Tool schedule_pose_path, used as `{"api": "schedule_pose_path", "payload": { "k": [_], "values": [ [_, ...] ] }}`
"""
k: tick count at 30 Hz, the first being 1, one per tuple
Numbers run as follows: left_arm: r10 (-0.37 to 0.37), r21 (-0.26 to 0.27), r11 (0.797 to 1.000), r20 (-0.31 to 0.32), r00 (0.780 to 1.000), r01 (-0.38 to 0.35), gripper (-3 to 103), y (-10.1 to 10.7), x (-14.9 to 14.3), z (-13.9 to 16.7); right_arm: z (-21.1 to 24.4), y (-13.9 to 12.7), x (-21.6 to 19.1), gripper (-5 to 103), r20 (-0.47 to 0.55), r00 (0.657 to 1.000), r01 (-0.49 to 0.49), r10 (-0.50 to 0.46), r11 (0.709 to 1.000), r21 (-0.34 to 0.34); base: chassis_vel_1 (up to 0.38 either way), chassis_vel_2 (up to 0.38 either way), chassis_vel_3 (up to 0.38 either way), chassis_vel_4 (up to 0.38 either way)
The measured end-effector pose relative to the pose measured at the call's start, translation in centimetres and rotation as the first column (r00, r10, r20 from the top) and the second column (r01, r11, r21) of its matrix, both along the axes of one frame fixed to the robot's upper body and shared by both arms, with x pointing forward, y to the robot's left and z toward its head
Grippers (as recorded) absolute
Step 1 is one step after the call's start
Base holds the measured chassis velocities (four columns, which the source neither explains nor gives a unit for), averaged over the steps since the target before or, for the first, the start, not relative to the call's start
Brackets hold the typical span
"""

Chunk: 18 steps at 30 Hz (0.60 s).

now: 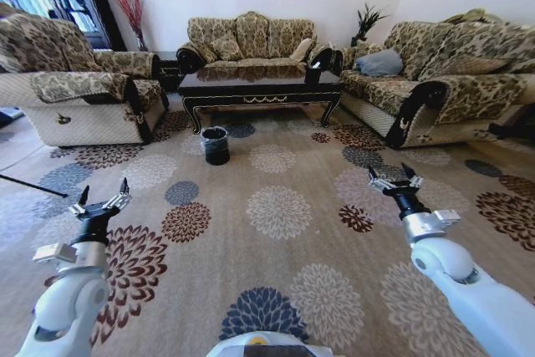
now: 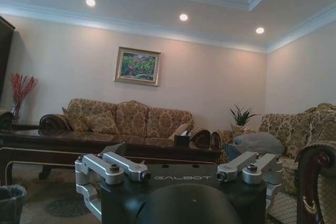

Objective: Move to the front of the table and pick up the trash from the floor, then place it into the trash bin.

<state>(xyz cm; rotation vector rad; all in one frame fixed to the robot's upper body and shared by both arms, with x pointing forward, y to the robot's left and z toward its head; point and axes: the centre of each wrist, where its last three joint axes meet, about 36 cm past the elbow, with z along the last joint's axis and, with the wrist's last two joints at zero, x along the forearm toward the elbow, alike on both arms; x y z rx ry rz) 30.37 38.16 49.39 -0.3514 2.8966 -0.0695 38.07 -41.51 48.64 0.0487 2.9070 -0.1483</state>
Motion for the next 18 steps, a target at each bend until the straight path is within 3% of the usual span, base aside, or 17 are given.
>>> {"api": "schedule_pose_path", "payload": {
  "k": [18],
  "values": [
    [-0.020,-0.011,1.000,0.007,1.000,0.020,100,-1.3,-0.1,0.3,-0.5,0.3,-0.8,100,0.017,1.000,0.012,-0.012,1.000,0.019,0.000,0.000,0.000,0.000]
  ]
}}
